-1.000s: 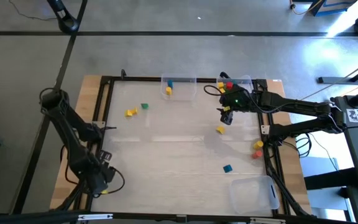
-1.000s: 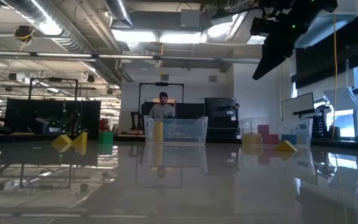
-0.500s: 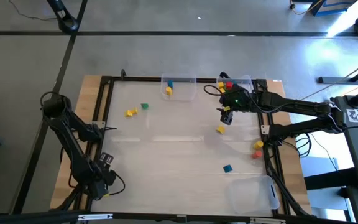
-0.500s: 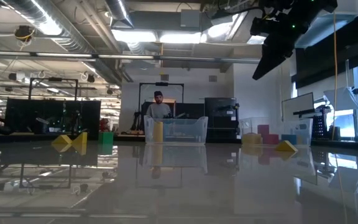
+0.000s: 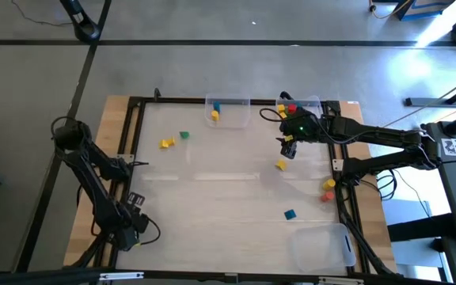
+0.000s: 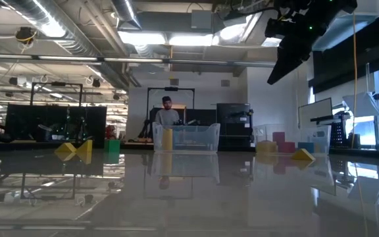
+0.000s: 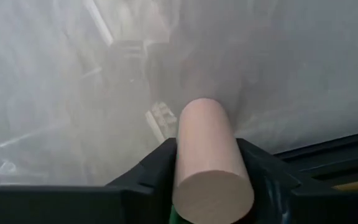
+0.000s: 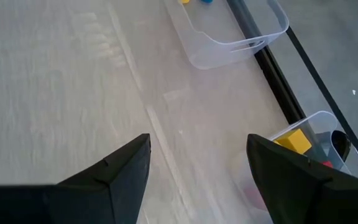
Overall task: Sort blocks by size
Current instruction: Put the brown cylindrical block into the top left transparent bin
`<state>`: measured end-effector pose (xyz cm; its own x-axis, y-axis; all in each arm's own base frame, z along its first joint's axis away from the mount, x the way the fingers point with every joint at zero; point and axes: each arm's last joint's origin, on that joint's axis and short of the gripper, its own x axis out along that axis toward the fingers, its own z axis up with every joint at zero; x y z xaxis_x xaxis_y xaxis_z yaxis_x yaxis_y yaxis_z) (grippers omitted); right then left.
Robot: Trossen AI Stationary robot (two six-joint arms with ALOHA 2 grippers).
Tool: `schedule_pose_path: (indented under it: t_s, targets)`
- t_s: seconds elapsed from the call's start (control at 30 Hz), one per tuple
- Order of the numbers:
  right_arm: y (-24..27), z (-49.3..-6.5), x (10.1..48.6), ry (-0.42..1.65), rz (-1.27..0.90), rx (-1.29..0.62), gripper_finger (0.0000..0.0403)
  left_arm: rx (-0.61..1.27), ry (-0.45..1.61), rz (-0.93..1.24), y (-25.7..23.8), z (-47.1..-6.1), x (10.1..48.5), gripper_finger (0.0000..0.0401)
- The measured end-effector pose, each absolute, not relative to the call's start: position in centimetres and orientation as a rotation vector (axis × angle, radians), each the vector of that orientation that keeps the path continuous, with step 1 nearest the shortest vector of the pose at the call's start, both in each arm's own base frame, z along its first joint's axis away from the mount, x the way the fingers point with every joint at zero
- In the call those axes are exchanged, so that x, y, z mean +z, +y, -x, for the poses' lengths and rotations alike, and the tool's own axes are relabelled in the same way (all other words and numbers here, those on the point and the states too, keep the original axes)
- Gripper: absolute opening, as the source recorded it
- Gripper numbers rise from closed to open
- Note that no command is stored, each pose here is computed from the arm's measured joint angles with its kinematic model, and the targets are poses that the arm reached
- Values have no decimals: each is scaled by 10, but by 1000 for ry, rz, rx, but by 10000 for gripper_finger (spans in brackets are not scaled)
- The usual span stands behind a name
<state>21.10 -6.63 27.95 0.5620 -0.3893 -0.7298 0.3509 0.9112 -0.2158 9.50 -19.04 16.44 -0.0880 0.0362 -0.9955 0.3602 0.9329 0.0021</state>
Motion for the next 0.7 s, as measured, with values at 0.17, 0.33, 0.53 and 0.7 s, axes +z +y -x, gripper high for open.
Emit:
schedule_pose_path:
  t_s: [0.17, 0.33, 0.53, 0.7]
  targets:
    - [-66, -211, 279, 873, 48, -436, 266, -261, 1654, -275, -187, -100, 164, 114]
    - [-66, -211, 280, 867, 30, -444, 266, -203, 1654, -186, -181, -118, 169, 114]
    - [-67, -212, 281, 847, 15, -452, 266, -80, 1634, -33, -161, -147, 188, 114]
    - [-70, -222, 283, 776, 60, -447, 266, -22, 1530, 61, -130, -179, 208, 114]
